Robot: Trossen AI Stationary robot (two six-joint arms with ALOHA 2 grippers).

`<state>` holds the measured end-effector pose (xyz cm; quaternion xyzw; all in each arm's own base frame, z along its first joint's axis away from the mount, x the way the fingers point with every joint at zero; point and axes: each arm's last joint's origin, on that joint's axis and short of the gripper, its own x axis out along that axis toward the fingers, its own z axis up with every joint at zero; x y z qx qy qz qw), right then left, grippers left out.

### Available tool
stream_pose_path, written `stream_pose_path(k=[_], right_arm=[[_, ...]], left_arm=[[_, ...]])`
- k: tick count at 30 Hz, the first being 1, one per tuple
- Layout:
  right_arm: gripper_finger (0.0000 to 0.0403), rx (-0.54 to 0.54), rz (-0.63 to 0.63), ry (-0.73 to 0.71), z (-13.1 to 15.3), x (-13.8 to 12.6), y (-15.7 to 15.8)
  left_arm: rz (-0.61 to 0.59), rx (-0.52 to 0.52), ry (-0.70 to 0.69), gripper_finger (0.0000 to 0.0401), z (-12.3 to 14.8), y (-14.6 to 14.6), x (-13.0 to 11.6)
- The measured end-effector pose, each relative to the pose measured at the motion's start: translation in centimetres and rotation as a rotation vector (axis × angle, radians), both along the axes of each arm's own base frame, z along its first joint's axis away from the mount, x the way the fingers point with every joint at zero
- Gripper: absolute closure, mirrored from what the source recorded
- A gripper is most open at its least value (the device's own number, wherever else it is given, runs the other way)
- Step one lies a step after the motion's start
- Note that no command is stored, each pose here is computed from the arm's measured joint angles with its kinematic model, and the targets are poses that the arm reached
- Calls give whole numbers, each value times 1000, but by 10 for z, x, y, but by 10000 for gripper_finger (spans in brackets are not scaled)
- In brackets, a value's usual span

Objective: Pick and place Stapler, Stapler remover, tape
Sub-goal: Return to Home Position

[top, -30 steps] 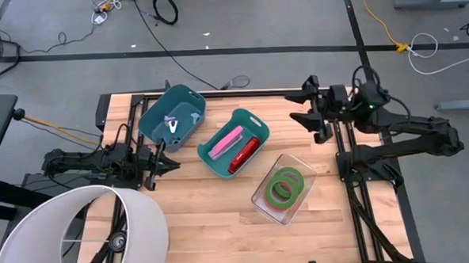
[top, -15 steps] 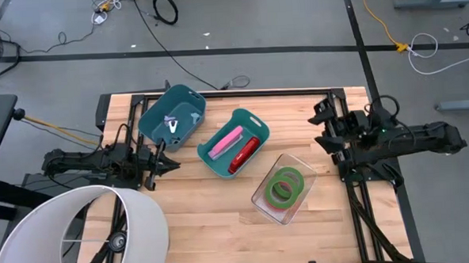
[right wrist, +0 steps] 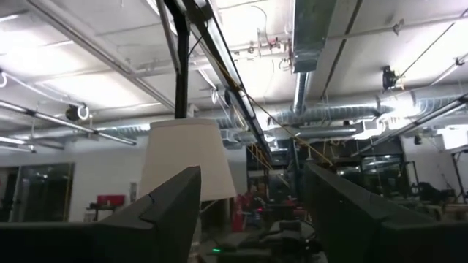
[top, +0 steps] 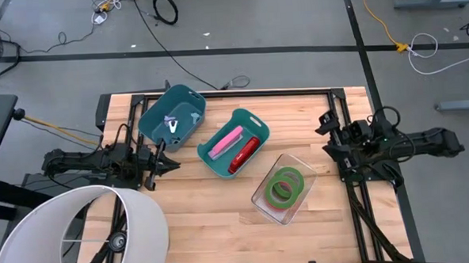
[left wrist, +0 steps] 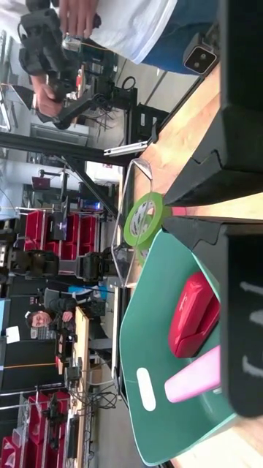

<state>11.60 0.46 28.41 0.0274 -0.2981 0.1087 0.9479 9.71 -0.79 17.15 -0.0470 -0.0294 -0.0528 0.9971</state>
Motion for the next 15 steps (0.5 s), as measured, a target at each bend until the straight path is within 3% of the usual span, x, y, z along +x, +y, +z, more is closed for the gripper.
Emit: stream_pose_path(k=[7,15], right_arm=[[163,79,61,13,-12,-7,0],[163,13,146,-17,-17,-17,4]], left_arm=[[0,0,0,364,0,0,0],[0,0,0,364,0,0,0]])
